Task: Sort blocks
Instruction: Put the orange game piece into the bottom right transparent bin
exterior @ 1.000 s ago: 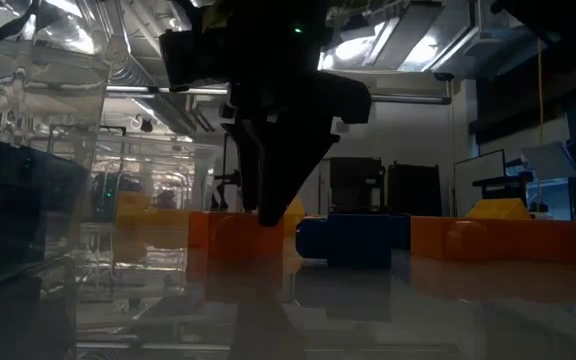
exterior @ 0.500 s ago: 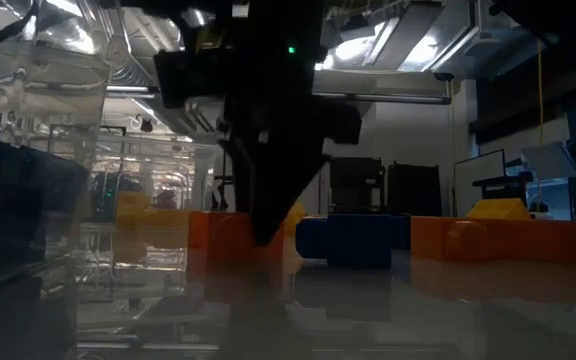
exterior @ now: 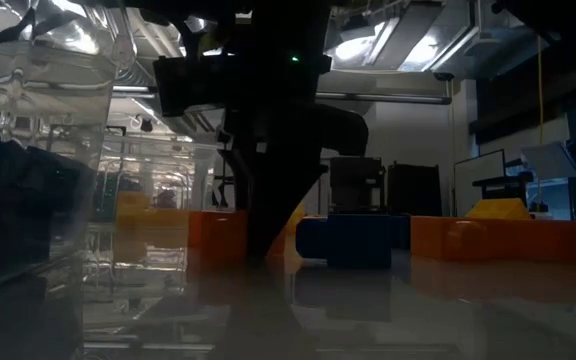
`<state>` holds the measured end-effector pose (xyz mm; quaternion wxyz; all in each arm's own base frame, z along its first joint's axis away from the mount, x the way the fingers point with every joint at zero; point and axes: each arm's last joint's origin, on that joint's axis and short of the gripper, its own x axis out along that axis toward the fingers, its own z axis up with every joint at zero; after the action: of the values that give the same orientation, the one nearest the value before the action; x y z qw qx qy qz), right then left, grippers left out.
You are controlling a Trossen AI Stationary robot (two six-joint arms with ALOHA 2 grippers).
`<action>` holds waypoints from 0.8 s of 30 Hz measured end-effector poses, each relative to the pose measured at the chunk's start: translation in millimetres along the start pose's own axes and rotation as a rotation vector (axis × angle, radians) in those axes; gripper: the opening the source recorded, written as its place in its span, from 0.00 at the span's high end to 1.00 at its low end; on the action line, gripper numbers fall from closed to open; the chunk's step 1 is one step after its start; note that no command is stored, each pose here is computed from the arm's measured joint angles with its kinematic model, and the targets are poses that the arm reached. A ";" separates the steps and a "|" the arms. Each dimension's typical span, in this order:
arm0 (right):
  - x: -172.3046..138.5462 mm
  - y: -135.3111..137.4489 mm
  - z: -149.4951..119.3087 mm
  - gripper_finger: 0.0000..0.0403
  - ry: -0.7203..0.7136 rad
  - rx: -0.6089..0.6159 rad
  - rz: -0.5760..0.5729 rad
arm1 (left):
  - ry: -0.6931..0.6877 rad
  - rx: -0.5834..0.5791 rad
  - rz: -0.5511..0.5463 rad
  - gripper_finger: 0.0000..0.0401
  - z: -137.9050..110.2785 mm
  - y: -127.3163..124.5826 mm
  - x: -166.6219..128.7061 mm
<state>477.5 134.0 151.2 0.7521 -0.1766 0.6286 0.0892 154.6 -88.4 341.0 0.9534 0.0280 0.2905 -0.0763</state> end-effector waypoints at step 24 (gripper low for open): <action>-76.2 -26.3 -4.4 0.60 0.006 0.028 -0.064 | -0.015 0.078 -0.003 0.51 0.3 1.4 -3.9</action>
<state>468.1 114.8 229.0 0.7551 -0.1861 0.6261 0.0557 151.8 -86.6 343.4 0.9537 0.0642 0.2800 -0.0890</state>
